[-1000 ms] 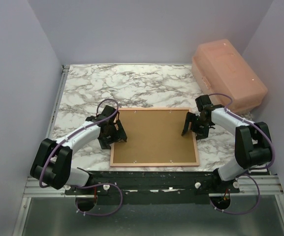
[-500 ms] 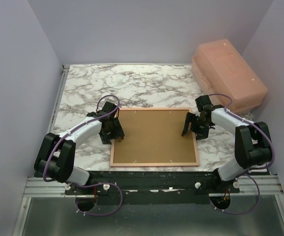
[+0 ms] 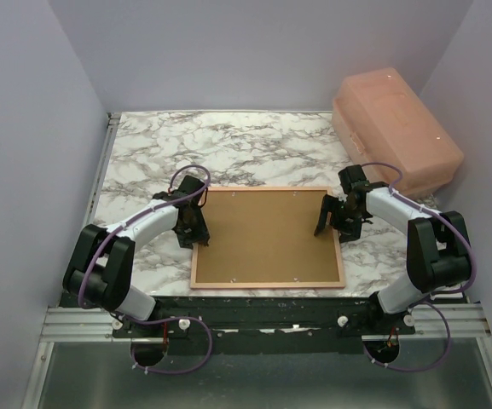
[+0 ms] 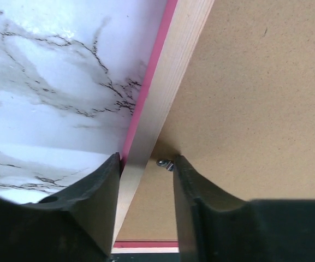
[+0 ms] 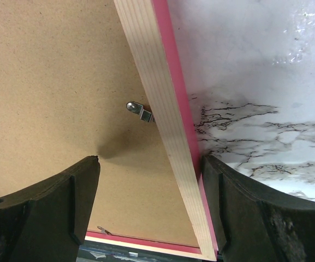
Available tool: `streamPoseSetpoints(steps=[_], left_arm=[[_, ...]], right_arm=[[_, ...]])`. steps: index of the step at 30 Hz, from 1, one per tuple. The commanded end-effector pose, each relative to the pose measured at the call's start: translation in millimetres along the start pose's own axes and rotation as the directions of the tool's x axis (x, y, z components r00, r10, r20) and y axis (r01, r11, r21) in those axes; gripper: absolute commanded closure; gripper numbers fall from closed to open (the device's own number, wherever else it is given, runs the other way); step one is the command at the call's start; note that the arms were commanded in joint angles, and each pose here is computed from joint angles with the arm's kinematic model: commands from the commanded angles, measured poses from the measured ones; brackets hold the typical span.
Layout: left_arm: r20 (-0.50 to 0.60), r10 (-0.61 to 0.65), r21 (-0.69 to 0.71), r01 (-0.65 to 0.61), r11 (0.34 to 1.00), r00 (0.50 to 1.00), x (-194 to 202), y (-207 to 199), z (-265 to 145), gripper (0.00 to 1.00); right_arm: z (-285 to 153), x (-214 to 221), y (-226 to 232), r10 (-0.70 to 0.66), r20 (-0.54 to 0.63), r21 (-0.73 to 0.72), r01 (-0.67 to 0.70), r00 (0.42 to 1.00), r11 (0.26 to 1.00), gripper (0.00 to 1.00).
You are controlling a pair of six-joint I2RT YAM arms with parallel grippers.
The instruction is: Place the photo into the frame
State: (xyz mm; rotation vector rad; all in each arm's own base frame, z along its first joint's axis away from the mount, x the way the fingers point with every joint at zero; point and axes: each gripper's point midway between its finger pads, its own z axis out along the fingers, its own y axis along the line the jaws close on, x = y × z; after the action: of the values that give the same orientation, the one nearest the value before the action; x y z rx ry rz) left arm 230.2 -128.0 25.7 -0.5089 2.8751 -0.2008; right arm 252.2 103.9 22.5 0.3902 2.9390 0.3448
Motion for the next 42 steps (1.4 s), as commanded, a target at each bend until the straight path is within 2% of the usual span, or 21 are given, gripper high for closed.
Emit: streamPoseSetpoints(steps=[1,11,21,28,30,31,32,34,37,42], left_arm=[[-0.025,0.050,-0.037,-0.050,0.998,0.998,6.6,7.8,3.7,0.68],[-0.063,0.091,-0.066,-0.095,0.993,0.994,23.1,18.9,3.1,1.00],[0.002,0.132,-0.108,-0.131,0.985,0.991,17.2,29.6,-21.9,1.00],[0.009,0.167,-0.117,-0.165,0.979,0.986,15.9,29.8,-21.9,1.00],[0.012,0.166,-0.108,-0.164,0.981,0.986,14.5,27.0,-23.0,0.82],[0.018,0.165,-0.093,-0.162,0.982,0.986,13.4,23.6,-24.5,0.65],[0.026,0.163,-0.073,-0.161,0.984,0.986,12.2,19.7,-26.8,0.55],[0.043,0.156,-0.040,-0.154,0.987,0.987,9.4,12.4,-30.9,0.41],[0.062,0.144,-0.016,-0.144,0.990,0.988,5.8,6.7,-35.0,0.33],[0.058,0.150,-0.059,-0.147,0.987,0.987,1.7,10.5,-29.9,0.33]], right_arm=[[12.2,19.7,3.4,0.016,-0.079,-0.042,-0.020,0.997,0.999,0.19],[12.0,19.1,4.7,0.018,-0.079,-0.049,-0.021,0.997,0.999,0.18],[13.3,19.2,5.9,0.018,-0.079,-0.056,-0.023,0.997,0.998,0.18],[14.4,20.0,6.6,0.022,-0.084,-0.060,-0.027,0.996,0.998,0.18],[13.9,19.7,6.4,0.021,-0.082,-0.060,-0.026,0.996,0.998,0.18],[13.8,19.8,5.9,0.021,-0.082,-0.057,-0.025,0.996,0.998,0.18],[13.7,19.8,5.8,0.021,-0.081,-0.057,-0.026,0.996,0.998,0.18],[13.7,20.1,5.4,0.020,-0.082,-0.055,-0.024,0.996,0.998,0.18],[14.1,21.1,4.8,0.021,-0.085,-0.054,-0.025,0.996,0.998,0.19],[15.1,22.9,4.0,0.021,-0.090,-0.053,-0.026,0.996,0.998,0.18]])
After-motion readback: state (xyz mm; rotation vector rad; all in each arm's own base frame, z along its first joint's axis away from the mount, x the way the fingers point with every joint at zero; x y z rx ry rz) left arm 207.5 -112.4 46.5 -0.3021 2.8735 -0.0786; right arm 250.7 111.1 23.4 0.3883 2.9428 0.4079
